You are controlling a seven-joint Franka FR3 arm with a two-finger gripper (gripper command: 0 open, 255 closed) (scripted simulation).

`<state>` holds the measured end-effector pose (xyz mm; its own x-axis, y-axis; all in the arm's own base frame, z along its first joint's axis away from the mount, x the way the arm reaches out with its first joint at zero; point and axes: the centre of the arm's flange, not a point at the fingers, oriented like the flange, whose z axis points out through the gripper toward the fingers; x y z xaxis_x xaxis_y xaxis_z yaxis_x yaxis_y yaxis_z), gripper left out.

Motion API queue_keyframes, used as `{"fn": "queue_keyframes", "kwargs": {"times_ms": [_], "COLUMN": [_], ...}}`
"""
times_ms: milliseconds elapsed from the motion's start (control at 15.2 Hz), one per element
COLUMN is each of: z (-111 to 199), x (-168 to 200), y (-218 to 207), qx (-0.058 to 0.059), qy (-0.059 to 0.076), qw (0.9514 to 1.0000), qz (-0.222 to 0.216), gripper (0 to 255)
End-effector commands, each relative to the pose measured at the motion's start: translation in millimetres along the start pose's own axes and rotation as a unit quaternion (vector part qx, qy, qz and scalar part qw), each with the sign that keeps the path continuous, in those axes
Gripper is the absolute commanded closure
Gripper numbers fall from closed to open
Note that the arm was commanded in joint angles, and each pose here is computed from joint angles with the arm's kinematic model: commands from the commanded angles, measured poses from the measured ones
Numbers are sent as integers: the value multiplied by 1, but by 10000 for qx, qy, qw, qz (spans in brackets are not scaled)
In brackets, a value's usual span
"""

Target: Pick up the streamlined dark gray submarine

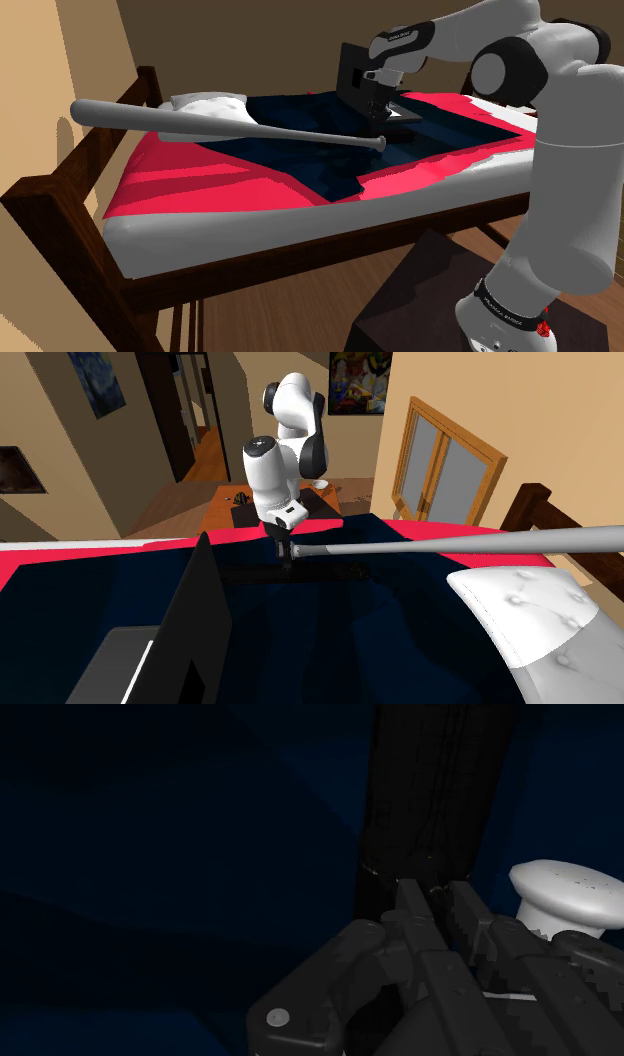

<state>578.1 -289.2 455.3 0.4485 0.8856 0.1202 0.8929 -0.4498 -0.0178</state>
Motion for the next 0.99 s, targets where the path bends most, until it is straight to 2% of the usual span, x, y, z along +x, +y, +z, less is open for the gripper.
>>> {"fn": "queue_keyframes", "kwargs": {"times_ms": [0,924], "z": [0,-68], "x": [0,8], "y": [0,-1], "qx": [4,3], "qy": [-2,-2], "qw": [10000,10000], "qz": [1,0], "gripper": [255,255]}}
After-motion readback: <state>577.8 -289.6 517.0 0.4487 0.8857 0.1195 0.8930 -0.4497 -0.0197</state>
